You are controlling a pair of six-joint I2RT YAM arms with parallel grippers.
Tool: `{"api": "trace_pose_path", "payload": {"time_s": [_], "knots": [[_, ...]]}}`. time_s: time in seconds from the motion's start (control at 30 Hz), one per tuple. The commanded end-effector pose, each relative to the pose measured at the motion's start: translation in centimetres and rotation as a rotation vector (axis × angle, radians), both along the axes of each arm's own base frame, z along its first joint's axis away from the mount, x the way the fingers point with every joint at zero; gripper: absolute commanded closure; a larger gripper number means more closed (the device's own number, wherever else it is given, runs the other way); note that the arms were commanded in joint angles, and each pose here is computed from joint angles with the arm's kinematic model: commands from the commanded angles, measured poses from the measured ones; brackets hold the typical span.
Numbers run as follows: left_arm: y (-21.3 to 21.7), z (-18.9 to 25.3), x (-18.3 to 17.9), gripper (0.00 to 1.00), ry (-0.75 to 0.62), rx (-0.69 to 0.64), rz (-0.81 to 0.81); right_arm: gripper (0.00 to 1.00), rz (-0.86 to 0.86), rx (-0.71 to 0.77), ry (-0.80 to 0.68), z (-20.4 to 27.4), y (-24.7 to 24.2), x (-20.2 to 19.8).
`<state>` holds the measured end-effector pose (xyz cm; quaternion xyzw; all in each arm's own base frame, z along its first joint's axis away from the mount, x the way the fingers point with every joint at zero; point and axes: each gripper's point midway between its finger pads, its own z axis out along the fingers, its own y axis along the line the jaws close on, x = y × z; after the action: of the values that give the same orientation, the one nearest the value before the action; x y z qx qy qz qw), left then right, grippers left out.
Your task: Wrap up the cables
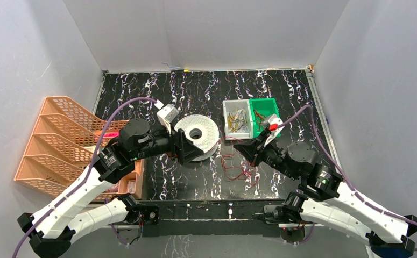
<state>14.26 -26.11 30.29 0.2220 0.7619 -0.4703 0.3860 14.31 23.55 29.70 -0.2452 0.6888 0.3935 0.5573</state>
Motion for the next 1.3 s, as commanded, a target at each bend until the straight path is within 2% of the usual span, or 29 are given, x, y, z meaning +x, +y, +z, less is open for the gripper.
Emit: {"api": "trace_pose_path", "payload": {"time_s": [0.0,0.13,0.27,0.5,0.67,0.93,1.0,1.27], "knots": [[1.5,1.0,1.2,0.26,-0.068,0.062,0.079,1.00,-0.164,-0.029,-0.002,1.8,-2.6,1.8],[2.0,-0.5,2.2,0.20,-0.055,0.152,0.114,1.00,-0.316,-0.097,0.058,0.6,-4.9,3.2],[2.3,-4.3,3.7,0.15,0.025,0.325,0.157,1.00,-0.483,-0.161,0.133,-1.5,-7.1,4.4],[2.6,-8.3,6.4,0.10,0.075,0.487,0.256,1.00,-0.615,-0.314,0.247,-5.6,-8.0,5.3],[2.9,-10.5,8.1,0.05,0.057,0.609,0.328,1.00,-0.660,-0.345,0.284,-7.2,-8.0,5.8],[3.2,-14.0,10.0,0.02,-0.035,0.893,0.430,1.00,-0.674,-0.257,0.417,-10.2,-8.1,7.0],[2.8,-14.4,10.4,0.02,-0.092,0.960,0.449,1.00,-0.691,-0.225,0.465,-11.1,-8.7,7.6],[-0.5,-17.3,10.2,0.02,-0.235,1.179,0.352,1.00,-0.729,-0.080,0.577,-12.8,-10.3,8.7]]}}
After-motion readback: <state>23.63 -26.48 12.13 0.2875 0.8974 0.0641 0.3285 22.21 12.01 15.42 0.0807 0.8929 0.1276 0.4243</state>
